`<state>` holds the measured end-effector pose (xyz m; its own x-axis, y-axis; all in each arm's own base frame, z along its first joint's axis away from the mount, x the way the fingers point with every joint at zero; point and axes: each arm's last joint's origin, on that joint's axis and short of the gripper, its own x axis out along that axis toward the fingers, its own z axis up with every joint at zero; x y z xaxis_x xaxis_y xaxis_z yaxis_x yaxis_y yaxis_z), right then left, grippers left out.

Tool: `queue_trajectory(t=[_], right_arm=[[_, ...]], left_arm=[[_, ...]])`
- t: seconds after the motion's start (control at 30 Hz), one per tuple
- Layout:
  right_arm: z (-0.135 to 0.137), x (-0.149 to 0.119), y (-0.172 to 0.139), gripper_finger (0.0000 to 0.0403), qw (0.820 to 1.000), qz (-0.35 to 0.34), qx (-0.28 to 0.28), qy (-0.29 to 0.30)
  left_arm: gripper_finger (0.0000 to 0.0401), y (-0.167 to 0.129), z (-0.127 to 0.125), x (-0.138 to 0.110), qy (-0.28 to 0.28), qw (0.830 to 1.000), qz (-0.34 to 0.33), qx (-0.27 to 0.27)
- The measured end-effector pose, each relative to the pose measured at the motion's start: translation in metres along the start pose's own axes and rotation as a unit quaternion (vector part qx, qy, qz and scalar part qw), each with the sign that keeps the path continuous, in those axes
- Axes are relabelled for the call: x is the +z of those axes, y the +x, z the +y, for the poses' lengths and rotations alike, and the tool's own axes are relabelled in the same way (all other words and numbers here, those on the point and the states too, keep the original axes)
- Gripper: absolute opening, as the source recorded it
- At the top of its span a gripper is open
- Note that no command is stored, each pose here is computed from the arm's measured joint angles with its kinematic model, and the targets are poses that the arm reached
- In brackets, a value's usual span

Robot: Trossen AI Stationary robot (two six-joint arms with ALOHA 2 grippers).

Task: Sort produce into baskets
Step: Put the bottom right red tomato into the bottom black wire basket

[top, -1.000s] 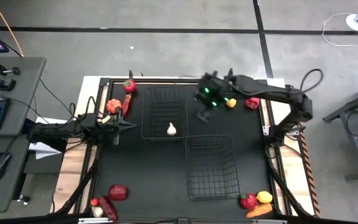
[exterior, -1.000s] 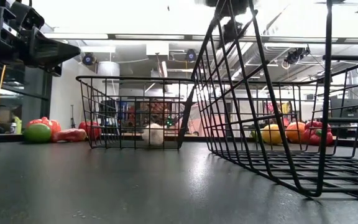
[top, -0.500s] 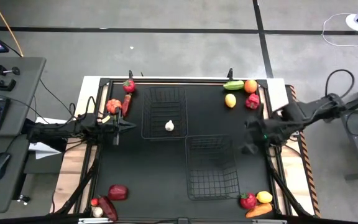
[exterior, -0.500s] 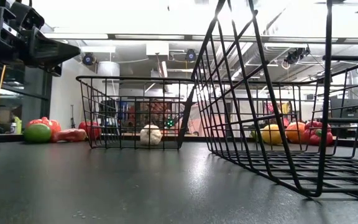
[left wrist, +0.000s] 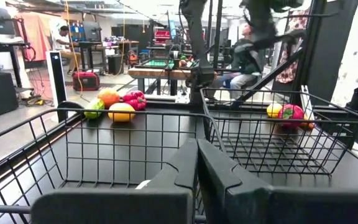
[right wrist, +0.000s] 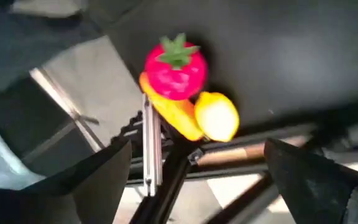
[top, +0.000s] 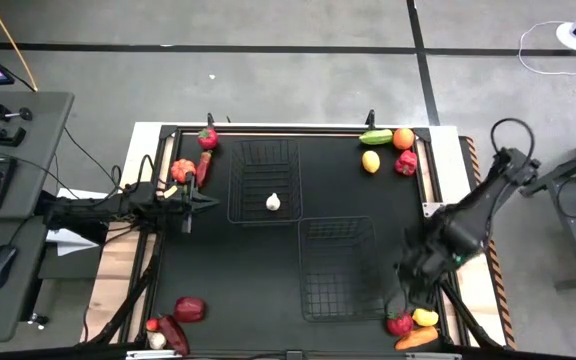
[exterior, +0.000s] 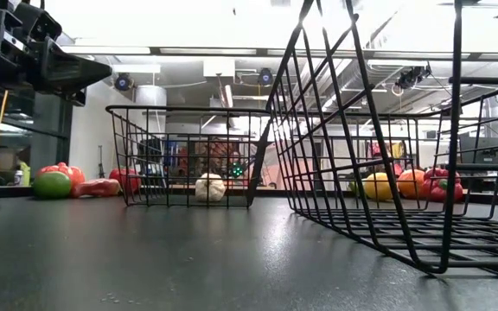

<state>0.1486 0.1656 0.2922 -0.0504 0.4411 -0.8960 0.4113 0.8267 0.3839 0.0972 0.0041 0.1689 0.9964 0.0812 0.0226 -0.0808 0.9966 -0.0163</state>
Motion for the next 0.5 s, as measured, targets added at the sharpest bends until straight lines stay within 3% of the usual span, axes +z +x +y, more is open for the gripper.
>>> queue_trajectory(t=[0.2, 0.5], right_arm=[[0.028, -0.008, 0.05, 0.0359, 0.995, 0.014, -0.032, -0.097], [0.043, -0.008, 0.107, 0.0359, 0.986, -0.039, -0.102, -0.125]], left_arm=[[0.0, 0.0, 0.0, 0.0, 0.0, 1.0, 0.0, 0.0], [0.0, 0.0, 0.0, 0.0, 0.0, 1.0, 0.0, 0.0]])
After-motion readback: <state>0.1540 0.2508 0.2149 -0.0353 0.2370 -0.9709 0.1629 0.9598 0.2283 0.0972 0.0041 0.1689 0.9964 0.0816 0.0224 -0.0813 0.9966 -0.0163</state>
